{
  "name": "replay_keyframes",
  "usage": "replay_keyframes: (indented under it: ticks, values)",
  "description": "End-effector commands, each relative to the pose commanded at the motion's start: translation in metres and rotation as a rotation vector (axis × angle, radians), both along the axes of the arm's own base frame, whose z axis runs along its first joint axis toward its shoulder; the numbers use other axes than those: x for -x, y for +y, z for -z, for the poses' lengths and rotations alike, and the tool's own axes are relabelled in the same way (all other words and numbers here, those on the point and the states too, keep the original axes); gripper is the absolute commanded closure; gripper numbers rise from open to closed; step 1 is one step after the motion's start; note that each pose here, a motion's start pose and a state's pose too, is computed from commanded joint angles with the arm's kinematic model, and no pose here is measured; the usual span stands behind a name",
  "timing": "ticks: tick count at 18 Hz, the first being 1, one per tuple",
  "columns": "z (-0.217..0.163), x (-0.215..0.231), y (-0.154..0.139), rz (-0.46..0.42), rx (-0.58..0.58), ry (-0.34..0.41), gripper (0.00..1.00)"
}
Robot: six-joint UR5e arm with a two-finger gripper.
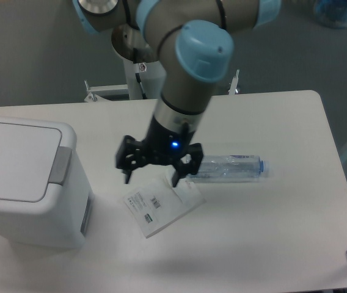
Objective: Open the trash can
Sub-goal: 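Swing the gripper over to the white trash can's lid, then press the gripper against the lid edge to flip it open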
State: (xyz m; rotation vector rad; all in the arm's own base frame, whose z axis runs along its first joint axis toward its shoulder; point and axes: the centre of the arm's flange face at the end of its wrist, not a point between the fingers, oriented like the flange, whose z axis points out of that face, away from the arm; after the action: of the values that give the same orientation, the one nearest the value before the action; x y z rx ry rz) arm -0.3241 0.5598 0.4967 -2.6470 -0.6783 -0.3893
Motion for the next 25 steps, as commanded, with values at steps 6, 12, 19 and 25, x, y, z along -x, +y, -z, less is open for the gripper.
replay_keyframes:
  ticks: [6, 12, 19, 25]
  values:
    - [-0.005, -0.047, 0.016, 0.06, -0.005, -0.01, 0.0]
    - [-0.001, -0.065, 0.024, 0.091, -0.001, -0.013, 0.0]
    - [0.01, -0.071, 0.022, 0.102, 0.018, -0.014, 0.0]
    - [0.015, -0.07, 0.023, 0.102, 0.023, -0.013, 0.0]
